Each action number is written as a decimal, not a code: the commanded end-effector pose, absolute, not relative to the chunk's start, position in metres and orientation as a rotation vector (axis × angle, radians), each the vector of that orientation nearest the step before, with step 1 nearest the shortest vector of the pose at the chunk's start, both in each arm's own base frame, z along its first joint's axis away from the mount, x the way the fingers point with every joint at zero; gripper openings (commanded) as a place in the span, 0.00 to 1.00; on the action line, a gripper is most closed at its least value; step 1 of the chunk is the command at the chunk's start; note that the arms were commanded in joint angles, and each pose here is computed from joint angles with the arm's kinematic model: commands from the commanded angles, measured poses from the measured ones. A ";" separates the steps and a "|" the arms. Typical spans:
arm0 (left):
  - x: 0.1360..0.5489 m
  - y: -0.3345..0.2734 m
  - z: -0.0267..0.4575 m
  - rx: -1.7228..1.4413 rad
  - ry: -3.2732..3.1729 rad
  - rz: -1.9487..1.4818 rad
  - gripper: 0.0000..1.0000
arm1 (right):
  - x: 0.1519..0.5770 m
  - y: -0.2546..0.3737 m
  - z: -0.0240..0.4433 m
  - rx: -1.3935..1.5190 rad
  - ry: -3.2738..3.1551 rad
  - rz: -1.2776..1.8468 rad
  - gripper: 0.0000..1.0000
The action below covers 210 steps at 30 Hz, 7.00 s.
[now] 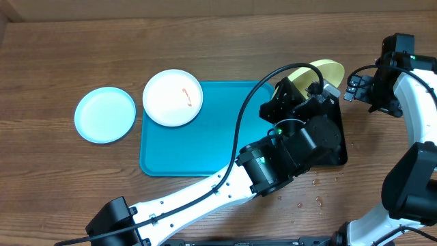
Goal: Clean dirty plates on tray and stack at the side
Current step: 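Tilt the yellow plate over the black tray with the left gripper, then carry the yellow plate left and lower it onto the pale blue plate, then open the left gripper and release the yellow plate on the stack, then reach the left gripper to the white plate rim and grasp it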
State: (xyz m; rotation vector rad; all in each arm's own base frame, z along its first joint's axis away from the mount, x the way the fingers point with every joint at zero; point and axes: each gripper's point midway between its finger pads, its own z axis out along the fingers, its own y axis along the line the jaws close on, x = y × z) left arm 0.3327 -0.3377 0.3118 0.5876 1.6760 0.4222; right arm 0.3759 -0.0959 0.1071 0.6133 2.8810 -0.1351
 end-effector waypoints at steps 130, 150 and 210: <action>0.425 0.059 0.137 -0.606 2.516 -0.244 0.40 | 0.380 -0.098 0.114 0.619 2.853 -0.135 1.00; 0.436 0.041 0.054 -0.530 2.691 -0.087 0.37 | 0.380 -0.098 0.115 0.619 2.852 -0.135 1.00; 0.346 -0.087 0.033 -0.230 3.151 -0.312 0.04 | 0.395 -0.102 0.119 0.609 2.785 -0.132 1.00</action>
